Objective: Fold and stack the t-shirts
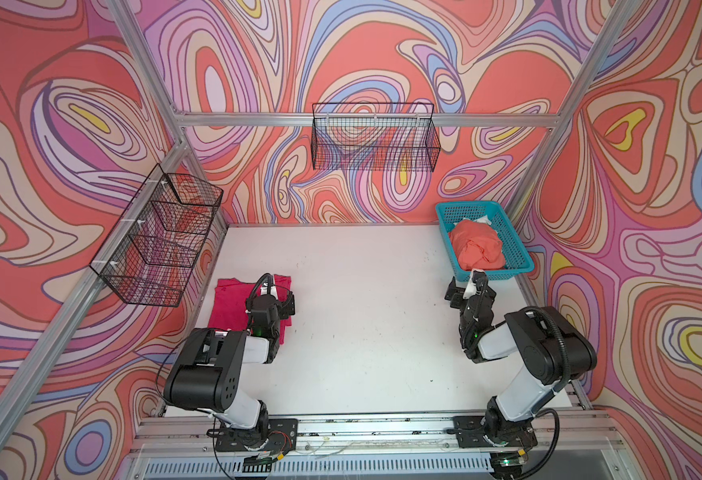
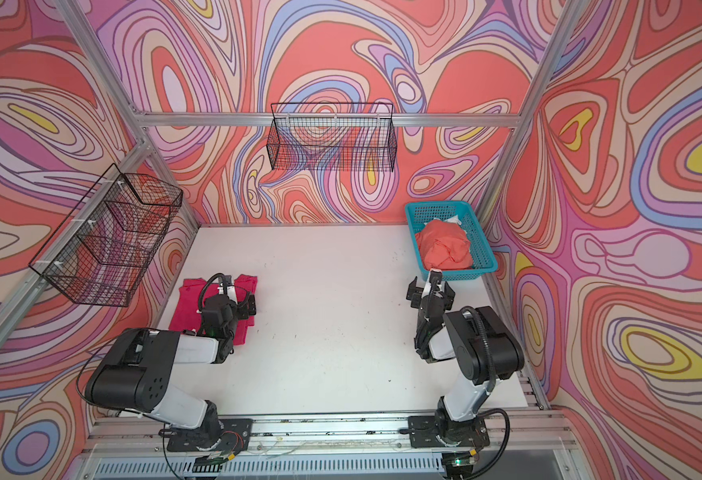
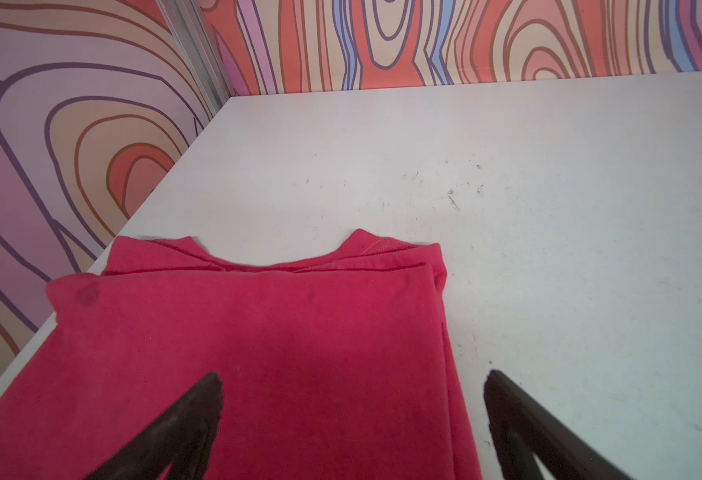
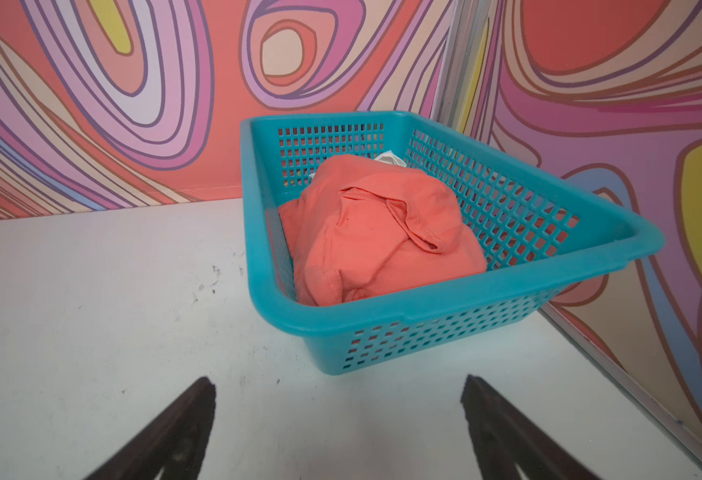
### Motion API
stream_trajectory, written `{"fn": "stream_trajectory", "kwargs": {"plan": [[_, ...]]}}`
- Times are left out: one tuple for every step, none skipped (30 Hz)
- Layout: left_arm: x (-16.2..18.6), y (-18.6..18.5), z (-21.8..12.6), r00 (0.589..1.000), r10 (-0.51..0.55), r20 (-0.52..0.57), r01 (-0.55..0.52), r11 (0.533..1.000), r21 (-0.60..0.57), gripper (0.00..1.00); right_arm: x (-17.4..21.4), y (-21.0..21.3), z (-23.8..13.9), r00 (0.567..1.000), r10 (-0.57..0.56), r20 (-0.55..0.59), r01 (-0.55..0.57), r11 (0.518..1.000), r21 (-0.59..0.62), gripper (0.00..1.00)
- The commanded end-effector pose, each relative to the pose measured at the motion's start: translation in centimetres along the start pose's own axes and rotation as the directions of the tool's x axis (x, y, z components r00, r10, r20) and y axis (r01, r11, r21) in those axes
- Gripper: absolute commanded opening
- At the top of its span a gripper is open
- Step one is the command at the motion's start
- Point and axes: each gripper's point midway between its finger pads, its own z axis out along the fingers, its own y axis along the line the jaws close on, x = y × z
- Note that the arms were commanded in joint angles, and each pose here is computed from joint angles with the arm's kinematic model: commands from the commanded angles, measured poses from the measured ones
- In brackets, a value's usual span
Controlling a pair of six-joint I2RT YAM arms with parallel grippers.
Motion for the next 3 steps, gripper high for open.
{"fn": "stream_trajectory", "kwargs": {"plan": [[-1.49,0.25,0.20,0.999,-0.003,0.051,0.004,1.000,-0.020,1.00,-0.28,-0.27,0.24,1.000,0.003,0.012,-0.004,1.000,0.021,0.98],[-1.48,0.24,0.22,0.999,-0.004,0.046,0.004,1.000,-0.020,1.00,-0.37,-0.34,0.22,1.000,0.004,0.016,-0.004,1.000,0.023,0.98],[-1.51,0.24,0.23,0.999,-0.004,0.048,0.005,1.000,-0.020,1.00,-0.34,-0.32,0.15,1.000,0.003,0.016,-0.003,1.000,0.022,0.98]]}}
